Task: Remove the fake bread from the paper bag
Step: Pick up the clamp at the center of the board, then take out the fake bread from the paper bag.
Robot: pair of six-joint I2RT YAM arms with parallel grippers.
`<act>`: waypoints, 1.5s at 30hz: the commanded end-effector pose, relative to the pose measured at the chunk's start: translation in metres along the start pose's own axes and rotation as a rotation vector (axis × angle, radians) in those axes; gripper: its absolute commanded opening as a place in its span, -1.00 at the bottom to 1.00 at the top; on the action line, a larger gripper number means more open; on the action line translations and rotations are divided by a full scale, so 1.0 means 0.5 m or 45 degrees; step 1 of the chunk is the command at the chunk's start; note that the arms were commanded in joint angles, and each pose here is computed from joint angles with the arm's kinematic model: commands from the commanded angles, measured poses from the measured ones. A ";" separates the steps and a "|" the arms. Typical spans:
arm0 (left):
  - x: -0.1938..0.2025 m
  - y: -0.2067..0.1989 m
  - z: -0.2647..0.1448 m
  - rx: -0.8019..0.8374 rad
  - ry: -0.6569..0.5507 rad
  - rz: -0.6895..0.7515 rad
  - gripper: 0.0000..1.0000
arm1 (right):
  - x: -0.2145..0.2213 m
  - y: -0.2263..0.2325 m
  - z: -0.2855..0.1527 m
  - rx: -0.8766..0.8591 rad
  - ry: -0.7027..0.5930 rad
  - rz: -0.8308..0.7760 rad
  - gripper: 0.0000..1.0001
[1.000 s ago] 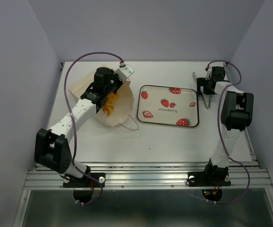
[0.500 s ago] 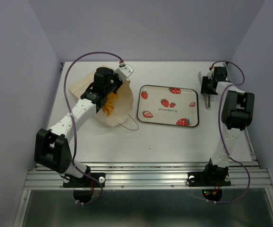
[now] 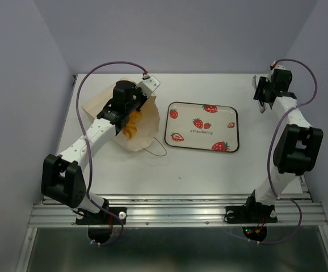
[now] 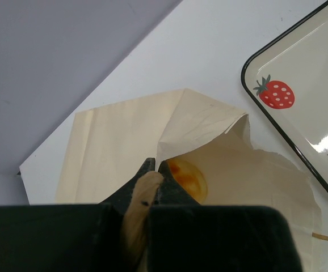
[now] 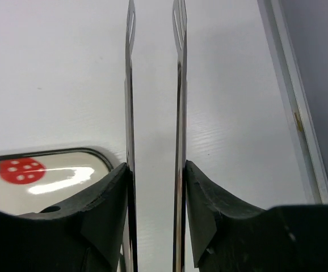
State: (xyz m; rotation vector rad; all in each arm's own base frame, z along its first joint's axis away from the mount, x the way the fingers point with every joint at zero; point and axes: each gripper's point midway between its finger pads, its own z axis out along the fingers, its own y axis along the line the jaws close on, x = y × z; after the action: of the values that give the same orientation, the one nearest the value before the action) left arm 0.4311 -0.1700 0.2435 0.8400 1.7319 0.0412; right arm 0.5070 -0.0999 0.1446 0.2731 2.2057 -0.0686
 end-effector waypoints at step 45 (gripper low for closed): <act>-0.050 0.008 -0.037 -0.097 -0.087 -0.276 -1.00 | 0.321 0.789 -0.578 -1.271 0.130 -0.244 0.08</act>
State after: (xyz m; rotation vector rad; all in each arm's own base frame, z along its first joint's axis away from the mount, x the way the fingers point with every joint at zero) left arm 0.4193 -0.1743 0.2403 0.6687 1.8001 -0.0587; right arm 0.2341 0.3317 0.1774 -0.6849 2.2041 1.0114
